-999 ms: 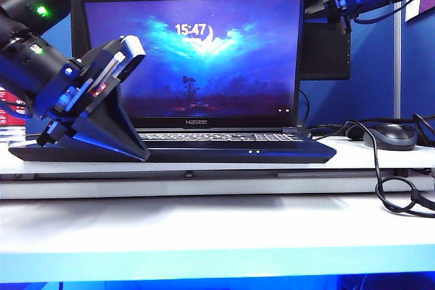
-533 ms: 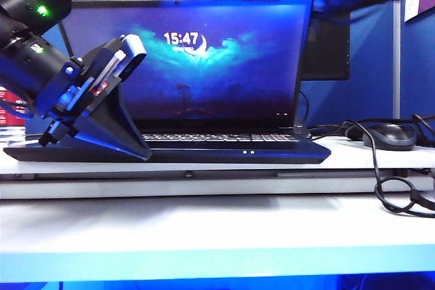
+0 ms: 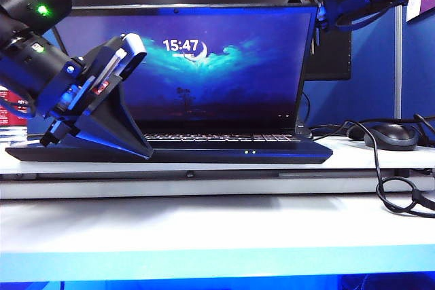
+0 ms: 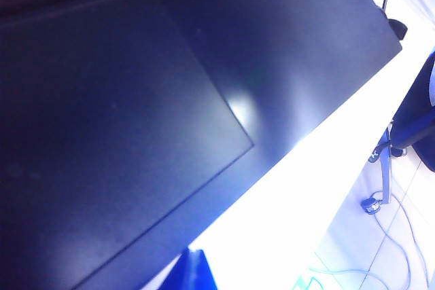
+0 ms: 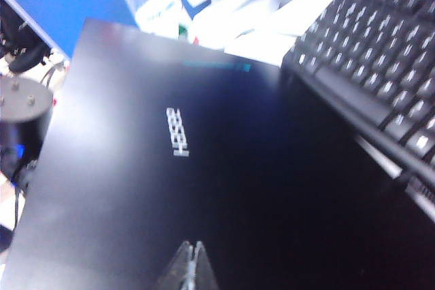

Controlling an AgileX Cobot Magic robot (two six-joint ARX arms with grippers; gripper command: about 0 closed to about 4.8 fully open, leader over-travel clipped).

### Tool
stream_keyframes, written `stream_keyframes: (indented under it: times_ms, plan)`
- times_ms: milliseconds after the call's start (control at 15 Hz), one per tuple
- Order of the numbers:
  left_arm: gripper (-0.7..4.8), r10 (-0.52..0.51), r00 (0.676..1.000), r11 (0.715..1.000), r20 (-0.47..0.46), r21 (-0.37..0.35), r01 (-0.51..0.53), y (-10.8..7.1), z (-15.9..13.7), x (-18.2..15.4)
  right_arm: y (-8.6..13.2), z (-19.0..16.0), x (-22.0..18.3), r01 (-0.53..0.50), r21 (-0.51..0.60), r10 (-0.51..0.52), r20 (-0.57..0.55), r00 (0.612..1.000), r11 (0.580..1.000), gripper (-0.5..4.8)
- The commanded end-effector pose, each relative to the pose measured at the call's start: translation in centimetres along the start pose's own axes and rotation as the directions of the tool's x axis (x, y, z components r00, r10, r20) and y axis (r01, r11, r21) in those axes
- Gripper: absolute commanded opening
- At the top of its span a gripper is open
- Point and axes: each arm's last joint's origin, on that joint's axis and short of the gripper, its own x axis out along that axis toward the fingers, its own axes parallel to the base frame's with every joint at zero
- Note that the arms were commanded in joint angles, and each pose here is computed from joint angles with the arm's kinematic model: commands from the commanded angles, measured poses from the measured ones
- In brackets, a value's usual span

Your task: Close the lid of the black laptop.

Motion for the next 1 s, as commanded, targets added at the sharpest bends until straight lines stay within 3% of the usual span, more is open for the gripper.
stream_keyframes:
  times_ms: [67, 733, 866, 999]
  plan:
    - [-0.05, 0.049, 0.998, 0.999, 0.035, 0.008, -0.05, 0.3, 0.4, 0.0, 0.4, -0.5, 0.1, -0.024, 0.01, 0.024, -0.03, 0.999, 1.0, -0.02]
    - [-0.05, 0.042, 0.999, 0.999, 0.034, 0.007, -0.043, 0.2, 0.4, 0.0, 1.9, -2.3, 1.6, -0.083, 0.029, 0.086, -0.151, 0.985, 0.996, -0.02]
    - [-0.05, -0.025, 1.0, 1.0, 0.012, -0.002, 0.026, 0.1, 0.2, 0.0, 2.1, -2.3, 1.9, -0.081, 0.028, 0.084, -0.16, 0.984, 0.996, -0.02]
    - [-0.05, -0.188, 0.982, 0.982, -0.012, -0.007, 0.188, -0.4, -0.1, -0.1, 2.1, -2.3, 1.9, -0.08, 0.029, 0.084, -0.16, 0.984, 0.996, -0.02]
